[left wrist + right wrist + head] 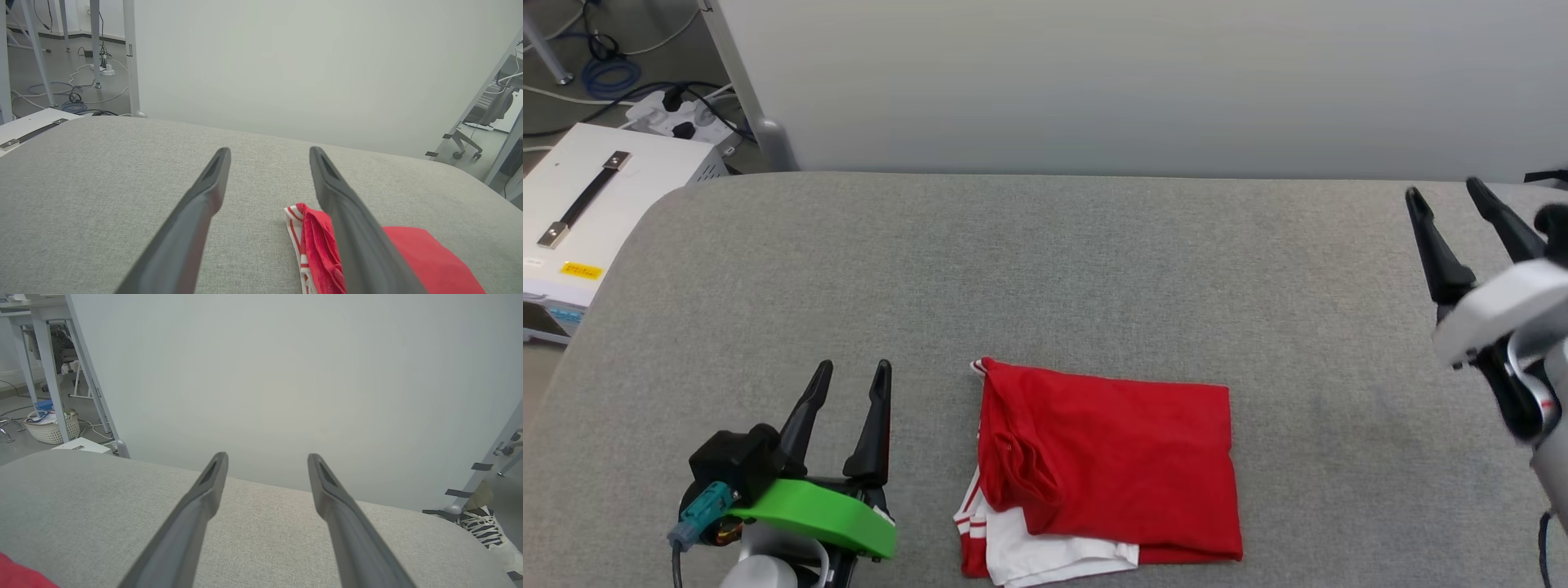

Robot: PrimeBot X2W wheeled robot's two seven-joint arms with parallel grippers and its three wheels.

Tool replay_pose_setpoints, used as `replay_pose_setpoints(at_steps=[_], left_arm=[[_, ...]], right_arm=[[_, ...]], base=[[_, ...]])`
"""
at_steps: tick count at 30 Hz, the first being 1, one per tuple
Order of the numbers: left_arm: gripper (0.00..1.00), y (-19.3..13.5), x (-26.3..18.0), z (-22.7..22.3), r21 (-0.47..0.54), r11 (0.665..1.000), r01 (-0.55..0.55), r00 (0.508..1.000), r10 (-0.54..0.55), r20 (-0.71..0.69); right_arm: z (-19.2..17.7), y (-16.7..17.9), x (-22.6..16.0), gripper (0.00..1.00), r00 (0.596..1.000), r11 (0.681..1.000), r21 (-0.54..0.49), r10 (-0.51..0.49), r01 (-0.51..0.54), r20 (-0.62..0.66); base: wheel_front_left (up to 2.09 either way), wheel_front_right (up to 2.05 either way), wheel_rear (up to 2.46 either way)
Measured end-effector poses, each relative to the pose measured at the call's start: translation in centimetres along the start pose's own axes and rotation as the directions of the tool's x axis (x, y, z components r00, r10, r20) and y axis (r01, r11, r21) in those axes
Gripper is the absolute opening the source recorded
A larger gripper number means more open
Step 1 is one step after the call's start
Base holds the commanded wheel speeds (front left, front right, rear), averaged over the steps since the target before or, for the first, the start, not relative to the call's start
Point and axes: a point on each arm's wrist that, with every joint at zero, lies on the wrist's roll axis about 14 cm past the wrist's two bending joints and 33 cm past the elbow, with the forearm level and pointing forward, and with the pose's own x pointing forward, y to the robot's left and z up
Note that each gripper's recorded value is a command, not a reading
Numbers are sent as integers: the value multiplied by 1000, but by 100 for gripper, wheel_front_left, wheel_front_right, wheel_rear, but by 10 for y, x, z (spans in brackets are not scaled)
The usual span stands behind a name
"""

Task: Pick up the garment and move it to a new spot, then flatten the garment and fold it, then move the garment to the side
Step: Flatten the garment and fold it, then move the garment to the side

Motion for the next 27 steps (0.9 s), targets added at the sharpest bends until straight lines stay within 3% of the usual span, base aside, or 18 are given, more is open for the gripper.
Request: replay_pose_setpoints(at_steps=[12, 27], left_arm=[[100, -13, 3, 0, -21, 999, 37, 999, -36, 6], [100, -19, 0, -19, -22, 999, 50, 997, -51, -51]], right_arm=[[-23, 34, -87, 100, 985, 989, 57, -139, 134, 100], [-45, 46, -106, 100, 982, 979, 92, -187, 184, 30]], base=[[0, 0, 0], [0, 0, 0]])
